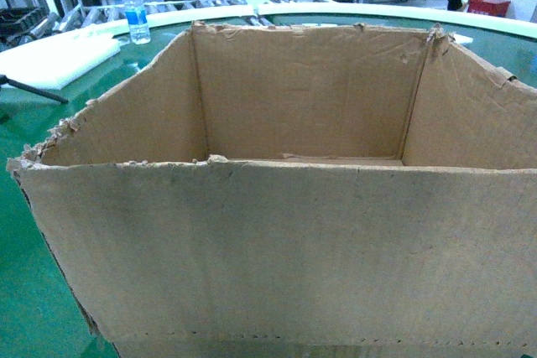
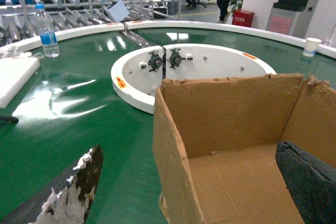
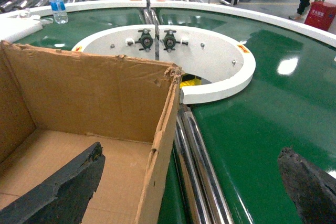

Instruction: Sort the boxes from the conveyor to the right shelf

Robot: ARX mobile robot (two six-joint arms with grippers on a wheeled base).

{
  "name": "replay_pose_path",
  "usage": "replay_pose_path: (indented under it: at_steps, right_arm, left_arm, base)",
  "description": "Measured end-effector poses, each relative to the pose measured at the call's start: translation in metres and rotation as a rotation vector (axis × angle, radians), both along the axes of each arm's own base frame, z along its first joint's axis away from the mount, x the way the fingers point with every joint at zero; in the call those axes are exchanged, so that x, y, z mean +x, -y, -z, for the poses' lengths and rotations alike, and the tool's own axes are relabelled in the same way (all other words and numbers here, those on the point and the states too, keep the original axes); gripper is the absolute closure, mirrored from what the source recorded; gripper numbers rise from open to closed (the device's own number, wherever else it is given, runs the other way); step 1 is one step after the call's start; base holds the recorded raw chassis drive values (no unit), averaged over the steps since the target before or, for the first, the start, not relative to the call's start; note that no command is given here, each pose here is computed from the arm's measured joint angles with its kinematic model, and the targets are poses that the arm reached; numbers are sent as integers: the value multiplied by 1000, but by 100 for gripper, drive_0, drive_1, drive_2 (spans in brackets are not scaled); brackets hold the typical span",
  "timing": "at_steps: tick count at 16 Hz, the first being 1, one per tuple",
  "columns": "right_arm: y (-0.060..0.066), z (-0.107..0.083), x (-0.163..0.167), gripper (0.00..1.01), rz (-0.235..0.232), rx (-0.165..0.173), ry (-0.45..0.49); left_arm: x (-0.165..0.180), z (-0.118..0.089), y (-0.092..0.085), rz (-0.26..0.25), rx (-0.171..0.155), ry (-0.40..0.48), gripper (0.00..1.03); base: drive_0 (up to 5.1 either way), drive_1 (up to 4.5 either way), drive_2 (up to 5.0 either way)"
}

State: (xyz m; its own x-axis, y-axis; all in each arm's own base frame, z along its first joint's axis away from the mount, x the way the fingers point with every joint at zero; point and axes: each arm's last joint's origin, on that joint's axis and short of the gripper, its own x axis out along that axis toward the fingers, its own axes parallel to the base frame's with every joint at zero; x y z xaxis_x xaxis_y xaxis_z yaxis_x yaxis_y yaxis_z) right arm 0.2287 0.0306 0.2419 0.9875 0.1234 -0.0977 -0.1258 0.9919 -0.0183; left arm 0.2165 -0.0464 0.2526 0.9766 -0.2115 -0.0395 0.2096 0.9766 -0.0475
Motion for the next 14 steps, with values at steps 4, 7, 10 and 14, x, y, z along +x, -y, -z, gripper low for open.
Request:
replay_pose_path:
  at_steps: [4,7,10,14]
  right_arm:
    - [-5,0,15,3,-21,-7,-42]
    - [-8,5,31,3,-34,-20,-95]
    - [-12,11,43,3,-69,-37,-161]
    - [-21,45,82,3,-94,-96,-358]
  left_arm:
    - [16,-1,4,-3,17,-36,5]
    - [34,0,8,-18,47,-68,5]
    - [47,4,11,1,59,-115,5]
    - [83,60,25,13,54,-520,5]
  base:
    - [0,0,0]
    - [0,0,0]
    - [0,0,0]
    - [0,0,0]
